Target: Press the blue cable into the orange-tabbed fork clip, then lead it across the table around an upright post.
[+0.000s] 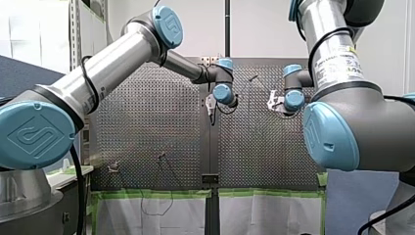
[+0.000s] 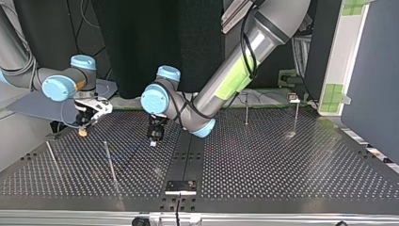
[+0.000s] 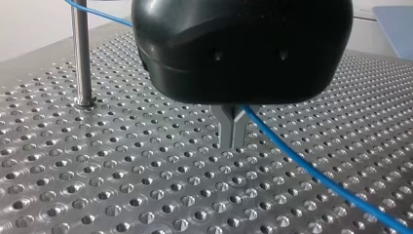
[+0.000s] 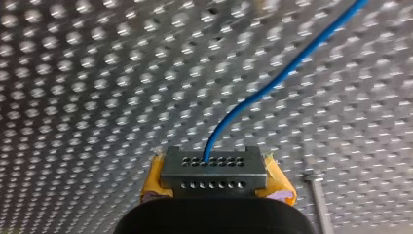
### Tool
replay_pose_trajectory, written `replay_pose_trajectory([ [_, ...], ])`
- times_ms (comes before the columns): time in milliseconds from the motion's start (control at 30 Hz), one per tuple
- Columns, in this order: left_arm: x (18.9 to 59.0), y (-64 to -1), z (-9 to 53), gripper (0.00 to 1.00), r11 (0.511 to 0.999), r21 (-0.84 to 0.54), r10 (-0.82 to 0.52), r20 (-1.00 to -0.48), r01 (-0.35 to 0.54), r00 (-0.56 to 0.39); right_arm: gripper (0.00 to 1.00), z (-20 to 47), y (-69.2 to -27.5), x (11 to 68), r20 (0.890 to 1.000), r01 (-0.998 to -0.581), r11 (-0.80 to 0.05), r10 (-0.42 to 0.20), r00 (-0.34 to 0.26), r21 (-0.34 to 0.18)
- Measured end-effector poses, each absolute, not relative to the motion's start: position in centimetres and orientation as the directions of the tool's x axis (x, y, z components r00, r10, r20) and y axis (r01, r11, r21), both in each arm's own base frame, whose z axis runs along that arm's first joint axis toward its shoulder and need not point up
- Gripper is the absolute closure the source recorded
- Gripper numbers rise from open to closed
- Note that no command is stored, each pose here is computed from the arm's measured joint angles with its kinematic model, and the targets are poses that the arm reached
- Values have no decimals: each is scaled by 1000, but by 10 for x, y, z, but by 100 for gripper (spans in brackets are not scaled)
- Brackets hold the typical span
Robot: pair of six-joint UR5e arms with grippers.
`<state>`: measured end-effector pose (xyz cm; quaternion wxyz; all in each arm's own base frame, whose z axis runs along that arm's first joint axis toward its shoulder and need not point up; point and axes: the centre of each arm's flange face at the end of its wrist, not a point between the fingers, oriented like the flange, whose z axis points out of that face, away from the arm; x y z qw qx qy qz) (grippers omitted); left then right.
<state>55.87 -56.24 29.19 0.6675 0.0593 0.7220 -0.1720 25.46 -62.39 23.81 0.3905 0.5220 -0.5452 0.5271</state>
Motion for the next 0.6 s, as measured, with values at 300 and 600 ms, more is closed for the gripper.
replay_pose_trajectory([
  [300, 559, -561, 292, 100, 941, -159, -136, -986, 298, -94, 100, 177, -626, 243, 971, -985, -76, -196, -140, -157],
  [600, 556, -570, 296, 30, 930, -165, -152, -986, 329, -64, 100, 130, -633, 242, 974, -989, -76, -197, -111, -128],
])
